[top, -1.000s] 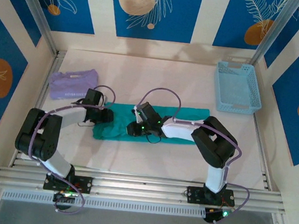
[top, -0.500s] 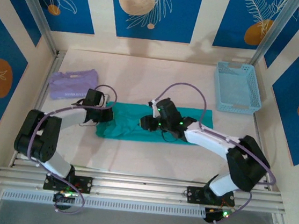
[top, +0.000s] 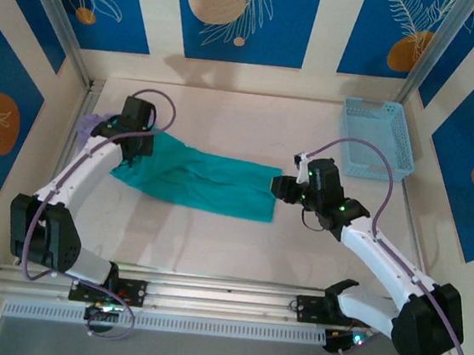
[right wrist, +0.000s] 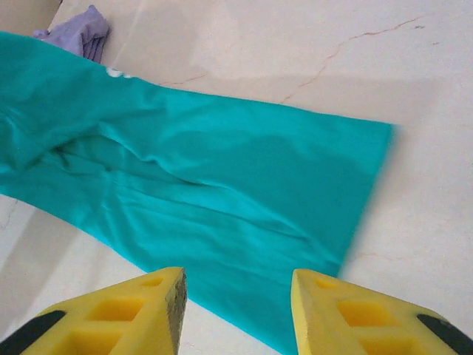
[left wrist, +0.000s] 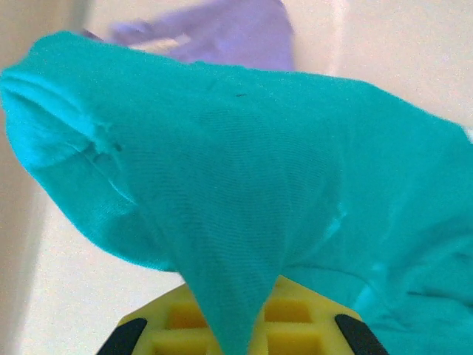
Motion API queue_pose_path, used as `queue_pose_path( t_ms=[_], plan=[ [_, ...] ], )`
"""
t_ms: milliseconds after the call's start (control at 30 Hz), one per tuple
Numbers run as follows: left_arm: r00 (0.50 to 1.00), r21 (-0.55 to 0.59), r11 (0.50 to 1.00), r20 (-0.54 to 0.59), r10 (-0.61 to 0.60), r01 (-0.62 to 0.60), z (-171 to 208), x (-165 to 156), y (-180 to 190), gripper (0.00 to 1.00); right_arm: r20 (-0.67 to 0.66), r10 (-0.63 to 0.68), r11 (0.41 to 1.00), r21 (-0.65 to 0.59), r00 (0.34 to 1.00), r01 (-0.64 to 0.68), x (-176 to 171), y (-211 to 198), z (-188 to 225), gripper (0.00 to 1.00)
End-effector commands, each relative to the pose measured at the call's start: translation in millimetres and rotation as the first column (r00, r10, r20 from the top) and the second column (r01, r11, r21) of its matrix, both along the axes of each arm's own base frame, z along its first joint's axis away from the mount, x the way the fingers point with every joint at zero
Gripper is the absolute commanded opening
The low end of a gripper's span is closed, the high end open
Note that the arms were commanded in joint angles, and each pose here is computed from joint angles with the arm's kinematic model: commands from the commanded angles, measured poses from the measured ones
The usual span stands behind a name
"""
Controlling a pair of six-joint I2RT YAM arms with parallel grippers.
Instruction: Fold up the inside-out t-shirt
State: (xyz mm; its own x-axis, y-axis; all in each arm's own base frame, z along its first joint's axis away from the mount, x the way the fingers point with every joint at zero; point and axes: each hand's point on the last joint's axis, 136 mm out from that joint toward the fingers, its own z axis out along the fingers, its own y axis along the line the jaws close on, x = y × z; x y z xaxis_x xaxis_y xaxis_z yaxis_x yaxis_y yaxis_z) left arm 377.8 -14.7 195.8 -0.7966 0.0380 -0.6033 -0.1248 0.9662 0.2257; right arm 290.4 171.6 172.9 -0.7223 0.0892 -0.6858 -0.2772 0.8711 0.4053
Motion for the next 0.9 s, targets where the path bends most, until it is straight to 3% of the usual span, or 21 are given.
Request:
queue_pose_path(
  t_ms=[0,200,400,433,500,567,667,800,867],
  plan=[
    [0.996,0.135,0.991,-0.092,0.02,-0.007,7.7,-10.5,15.6,0.0,-0.027,-0.023,0.998,-0.056,0.999,0.022,-6.7,-15.9,-7.8,0.44],
    [0.985,0.043,0.992,-0.135,-0.108,0.115,-4.8,-9.7,-51.5,0.0,-0.036,-0.044,0.997,-0.065,0.998,0.042,-4.9,-25.2,-9.2,0.44],
    [0.923,-0.147,0.935,-0.166,-0.346,0.324,-42.3,-21.4,-189.6,0.0,-0.039,-0.061,0.996,-0.068,0.997,0.059,-1.8,-31.8,-9.5,0.45],
    [0.906,-0.19,0.916,-0.176,-0.386,0.354,-51.4,-23.5,-217.3,0.03,-0.042,-0.066,0.996,-0.069,0.997,0.063,-1.3,-33.1,-10.0,0.45],
    [0.868,-0.26,0.878,-0.199,-0.455,0.401,-68.8,-26.4,-266.8,0.26,-0.042,-0.077,0.995,-0.073,0.996,0.073,0.2,-35.8,-8.8,0.45],
    [0.83,-0.327,0.841,-0.223,-0.512,0.431,-79.5,-27.1,-306.7,0.41,-0.046,-0.087,0.994,-0.072,0.995,0.083,0.7,-37.5,-9.4,0.45],
    [0.816,-0.36,0.811,-0.188,-0.547,0.461,-67.6,-21.5,-324.4,0.52,-0.075,-0.101,0.994,-0.056,0.992,0.097,0.0,-36.3,-17.4,0.46],
    [0.835,-0.34,0.818,-0.14,-0.531,0.463,-50.5,-27.2,-296.5,0.61,-0.116,-0.062,0.998,0.014,0.991,0.064,2.2,-17.0,-29.1,0.49],
    [0.849,-0.385,0.811,-0.114,-0.516,0.441,-48.5,-38.1,-277.6,0.63,-0.129,-0.029,0.999,0.04,0.991,0.034,8.5,-1.1,-33.9,0.52]
  ],
)
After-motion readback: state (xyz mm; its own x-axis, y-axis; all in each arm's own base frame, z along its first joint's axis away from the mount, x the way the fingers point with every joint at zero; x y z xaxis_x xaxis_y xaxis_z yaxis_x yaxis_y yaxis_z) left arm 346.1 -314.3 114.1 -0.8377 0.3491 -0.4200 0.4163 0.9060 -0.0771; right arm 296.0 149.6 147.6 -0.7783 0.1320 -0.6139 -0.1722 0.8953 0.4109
